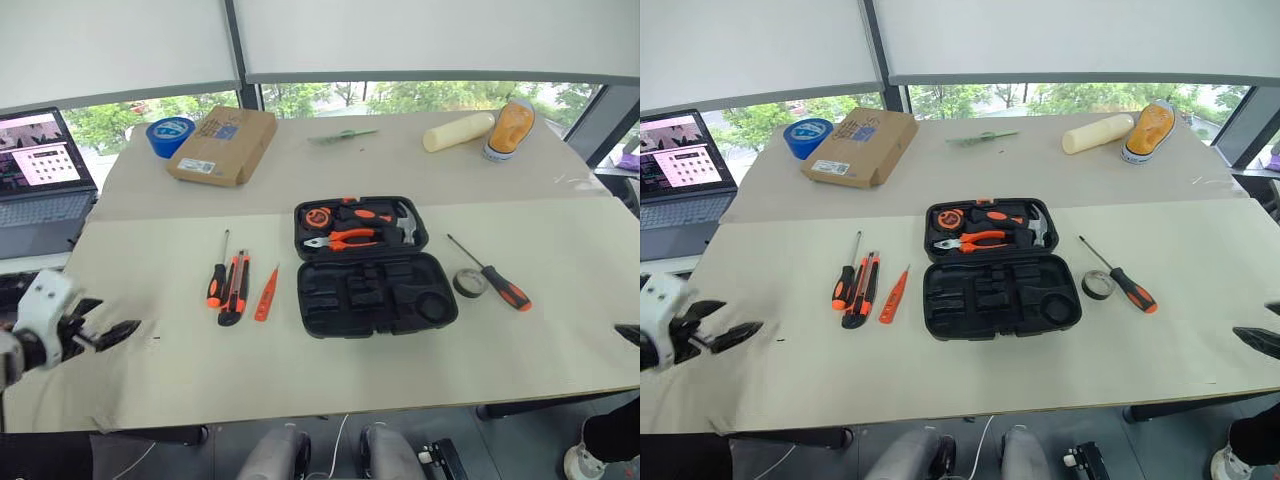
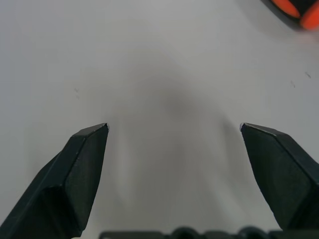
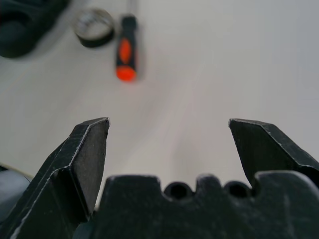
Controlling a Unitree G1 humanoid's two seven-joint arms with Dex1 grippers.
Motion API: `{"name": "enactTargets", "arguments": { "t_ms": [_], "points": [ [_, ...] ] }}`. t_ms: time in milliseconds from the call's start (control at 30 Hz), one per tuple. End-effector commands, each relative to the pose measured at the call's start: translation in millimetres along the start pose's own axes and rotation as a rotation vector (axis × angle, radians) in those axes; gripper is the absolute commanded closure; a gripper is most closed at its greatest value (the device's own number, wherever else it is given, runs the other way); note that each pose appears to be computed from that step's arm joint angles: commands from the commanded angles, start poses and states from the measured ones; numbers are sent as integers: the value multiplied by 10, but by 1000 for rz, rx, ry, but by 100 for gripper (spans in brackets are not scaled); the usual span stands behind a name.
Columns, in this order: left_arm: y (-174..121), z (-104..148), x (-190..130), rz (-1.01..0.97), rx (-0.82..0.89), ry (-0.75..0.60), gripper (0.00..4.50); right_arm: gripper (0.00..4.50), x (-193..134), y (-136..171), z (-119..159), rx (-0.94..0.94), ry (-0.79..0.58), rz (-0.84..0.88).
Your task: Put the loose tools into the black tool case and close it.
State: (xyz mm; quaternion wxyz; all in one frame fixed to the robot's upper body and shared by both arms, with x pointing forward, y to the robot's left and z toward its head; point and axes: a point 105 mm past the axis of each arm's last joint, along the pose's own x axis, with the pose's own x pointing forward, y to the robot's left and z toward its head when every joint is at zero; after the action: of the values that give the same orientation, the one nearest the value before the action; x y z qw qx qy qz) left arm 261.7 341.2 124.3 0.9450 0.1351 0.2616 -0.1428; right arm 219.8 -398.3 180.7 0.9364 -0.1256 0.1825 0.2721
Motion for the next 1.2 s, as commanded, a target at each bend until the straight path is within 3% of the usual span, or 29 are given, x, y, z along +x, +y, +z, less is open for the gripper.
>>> {"name": "enactTargets", "arguments": {
  "t_ms": [33, 167, 300, 533, 733, 767, 867, 1067, 1200],
  "points": [
    [-203, 289, 108, -23, -46, 37, 0, 4, 291, 419, 573, -141, -116, 156],
    [-395, 557, 259, -51, -73, 43, 0, 4, 625, 962, 854, -271, -147, 317],
    [-576, 659, 403, -84, -94, 91, 0, 4, 892, 1372, 1008, -384, -182, 422],
    [-669, 630, 706, -53, -119, 168, 0, 4, 1156, 1780, 1097, -451, -229, 556],
    [-732, 604, 858, -42, -111, 197, 0, 4, 1257, 1914, 1153, -458, -267, 595],
    [-742, 580, 867, -43, -109, 208, 49, 0, 1265, 1930, 1164, -457, -273, 599],
    [-731, 514, 879, -30, -103, 235, 130, 0, 1291, 1962, 1193, -457, -287, 605],
    [-543, 464, 824, 45, -122, 248, 363, 0, 1323, 1946, 1184, -461, -284, 583],
    [-334, 445, 775, 110, -97, 240, 364, 0, 1350, 1882, 1146, -476, -270, 533]
  ]
}}
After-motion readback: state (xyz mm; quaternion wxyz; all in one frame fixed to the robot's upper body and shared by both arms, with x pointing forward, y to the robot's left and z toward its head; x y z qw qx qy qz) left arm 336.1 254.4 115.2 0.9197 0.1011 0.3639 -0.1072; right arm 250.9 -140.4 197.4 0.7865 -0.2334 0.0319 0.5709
